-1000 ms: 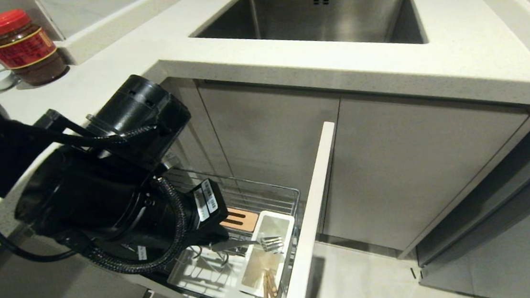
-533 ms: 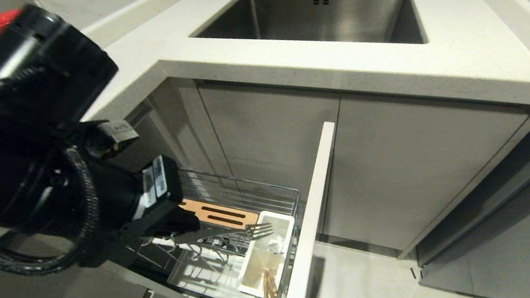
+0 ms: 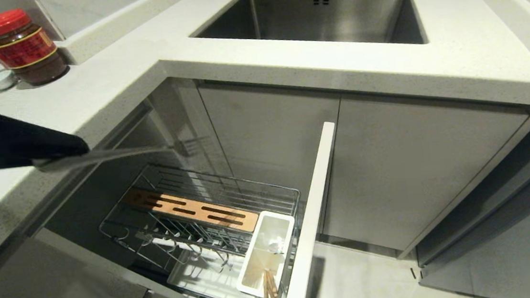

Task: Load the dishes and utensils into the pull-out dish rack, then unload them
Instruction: Take the fork out of the cupboard

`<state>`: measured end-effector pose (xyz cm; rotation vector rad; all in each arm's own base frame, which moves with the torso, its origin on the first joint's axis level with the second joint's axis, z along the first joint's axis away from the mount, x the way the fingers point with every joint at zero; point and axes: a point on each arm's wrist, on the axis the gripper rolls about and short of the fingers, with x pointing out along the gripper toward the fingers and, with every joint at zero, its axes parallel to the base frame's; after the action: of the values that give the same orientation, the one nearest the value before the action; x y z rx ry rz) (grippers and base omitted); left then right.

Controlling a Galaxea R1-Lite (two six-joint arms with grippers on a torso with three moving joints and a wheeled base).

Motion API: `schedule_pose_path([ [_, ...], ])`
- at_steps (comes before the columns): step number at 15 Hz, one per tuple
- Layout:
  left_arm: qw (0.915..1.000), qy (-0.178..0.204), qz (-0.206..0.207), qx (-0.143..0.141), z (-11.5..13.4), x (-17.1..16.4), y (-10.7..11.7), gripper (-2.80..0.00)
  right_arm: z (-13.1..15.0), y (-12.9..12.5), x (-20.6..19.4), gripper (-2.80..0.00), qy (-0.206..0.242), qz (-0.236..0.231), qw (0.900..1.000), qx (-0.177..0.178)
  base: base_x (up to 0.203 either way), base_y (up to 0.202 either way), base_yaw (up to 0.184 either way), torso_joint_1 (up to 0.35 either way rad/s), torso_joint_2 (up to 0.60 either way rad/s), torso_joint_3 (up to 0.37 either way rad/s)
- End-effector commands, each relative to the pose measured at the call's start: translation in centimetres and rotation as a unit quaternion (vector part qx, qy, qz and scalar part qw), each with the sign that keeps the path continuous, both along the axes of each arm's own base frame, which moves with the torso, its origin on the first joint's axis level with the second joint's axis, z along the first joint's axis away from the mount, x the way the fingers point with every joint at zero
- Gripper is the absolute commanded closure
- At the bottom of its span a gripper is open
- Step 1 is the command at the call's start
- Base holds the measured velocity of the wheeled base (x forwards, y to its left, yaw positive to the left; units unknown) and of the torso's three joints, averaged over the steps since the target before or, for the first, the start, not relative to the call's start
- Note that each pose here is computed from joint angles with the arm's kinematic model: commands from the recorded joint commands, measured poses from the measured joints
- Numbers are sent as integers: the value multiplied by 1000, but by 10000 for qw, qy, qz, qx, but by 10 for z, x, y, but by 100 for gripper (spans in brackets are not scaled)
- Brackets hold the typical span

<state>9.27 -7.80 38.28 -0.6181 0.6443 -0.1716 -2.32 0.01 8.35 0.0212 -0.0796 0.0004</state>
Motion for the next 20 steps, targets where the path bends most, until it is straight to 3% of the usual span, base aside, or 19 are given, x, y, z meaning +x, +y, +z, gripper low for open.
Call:
schedule_pose_path([
  [1,9969,-649,197,-387,21,-31,31,0,-7,0,2,0,129,2,9999,1,0,0,0,0,0,0],
  [5,9834,-1387,1127,-322,39,-47,59,0,-7,0,2,0,122,2,9999,1,0,0,0,0,0,0],
  [8,9605,-1977,1953,-161,49,-62,75,0,-7,0,2,0,122,2,9999,1,0,0,0,0,0,0],
  [11,9252,-2392,2942,148,53,-87,86,0,-7,0,2,0,122,2,9999,1,0,0,0,0,0,0],
  [14,8852,-2537,3847,636,50,-109,86,0,-7,0,2,0,122,2,9999,1,0,0,0,0,0,0],
  [17,8453,-2346,4681,1061,42,-113,82,0,-7,0,2,0,124,2,9999,1,0,0,0,0,0,0],
  [20,8081,-2051,5363,1314,30,-94,87,0,-7,0,2,0,124,2,9999,1,0,0,0,0,0,0],
])
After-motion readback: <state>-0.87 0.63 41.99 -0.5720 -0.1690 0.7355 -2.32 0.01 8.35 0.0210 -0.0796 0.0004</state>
